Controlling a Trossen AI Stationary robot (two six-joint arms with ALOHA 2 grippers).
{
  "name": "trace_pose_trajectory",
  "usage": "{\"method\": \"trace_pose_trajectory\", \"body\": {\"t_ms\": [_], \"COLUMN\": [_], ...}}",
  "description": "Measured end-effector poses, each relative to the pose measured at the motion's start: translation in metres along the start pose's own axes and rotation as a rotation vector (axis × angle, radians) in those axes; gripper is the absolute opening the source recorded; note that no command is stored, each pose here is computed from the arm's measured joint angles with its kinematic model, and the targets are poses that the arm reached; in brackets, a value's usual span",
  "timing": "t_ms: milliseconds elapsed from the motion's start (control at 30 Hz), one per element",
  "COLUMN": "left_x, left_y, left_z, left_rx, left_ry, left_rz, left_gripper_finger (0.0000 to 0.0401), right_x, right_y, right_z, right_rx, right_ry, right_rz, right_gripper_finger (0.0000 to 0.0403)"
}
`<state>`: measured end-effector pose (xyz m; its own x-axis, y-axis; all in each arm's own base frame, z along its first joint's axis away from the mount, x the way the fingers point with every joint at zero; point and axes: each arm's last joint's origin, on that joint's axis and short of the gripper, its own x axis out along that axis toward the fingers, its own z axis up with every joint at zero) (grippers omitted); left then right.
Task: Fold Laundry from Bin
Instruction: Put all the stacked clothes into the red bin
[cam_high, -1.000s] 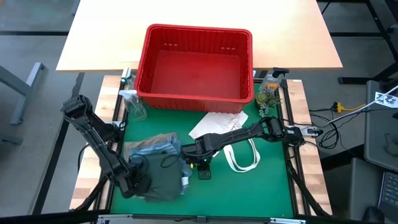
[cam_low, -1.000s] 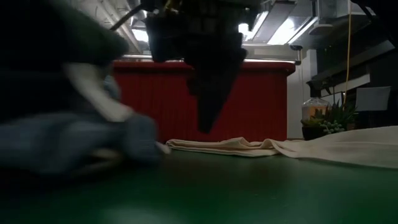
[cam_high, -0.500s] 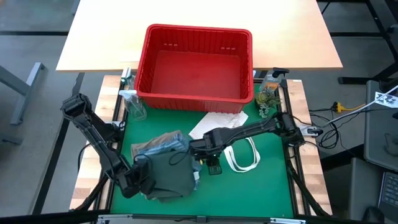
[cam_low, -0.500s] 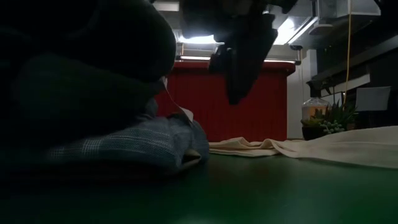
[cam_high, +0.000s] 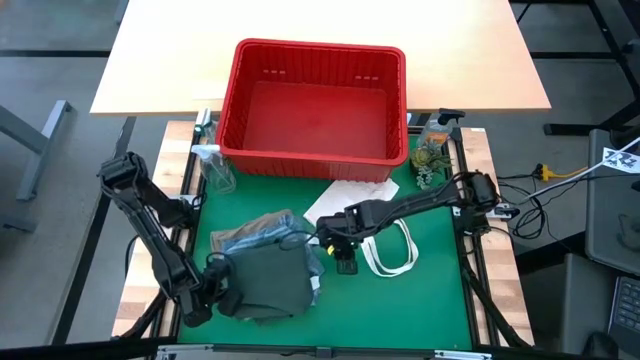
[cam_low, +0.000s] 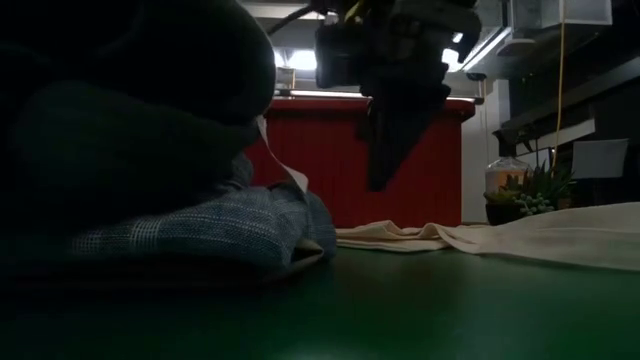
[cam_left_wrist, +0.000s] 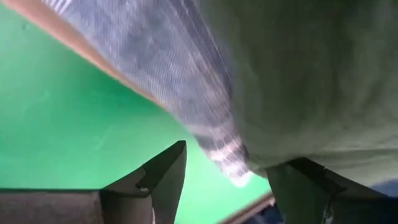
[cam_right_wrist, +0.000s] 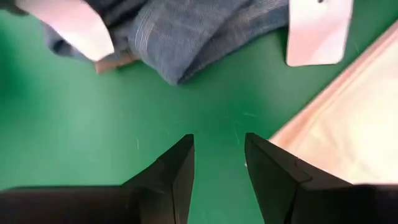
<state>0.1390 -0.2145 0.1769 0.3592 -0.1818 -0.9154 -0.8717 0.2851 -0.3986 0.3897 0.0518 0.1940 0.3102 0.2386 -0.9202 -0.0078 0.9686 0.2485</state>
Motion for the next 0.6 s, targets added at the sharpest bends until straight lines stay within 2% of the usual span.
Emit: {"method": "trace_pose_trajectory", "body": {"t_ms": [267, 600], "left_x": [0.018, 0.022], "left_y": [0.003, 0.005], "left_z": [-0.002, -0.001], "left_rx": [0.021, 0.066], "left_ry": [-0.039, -0.050], "left_rz": [0.061, 0.097], "left_gripper_finger": [0.0211, 0.0211], "right_x": [0.004, 0.004], "right_y": [-0.001, 0.000], "right_z": [0.001, 0.005], "right_rx": [0.043, 0.037], "right_ry": [-0.014, -0.062], "right_rz": [0.003, 0.003], "right_gripper_finger": [0.0143, 0.0143]}}
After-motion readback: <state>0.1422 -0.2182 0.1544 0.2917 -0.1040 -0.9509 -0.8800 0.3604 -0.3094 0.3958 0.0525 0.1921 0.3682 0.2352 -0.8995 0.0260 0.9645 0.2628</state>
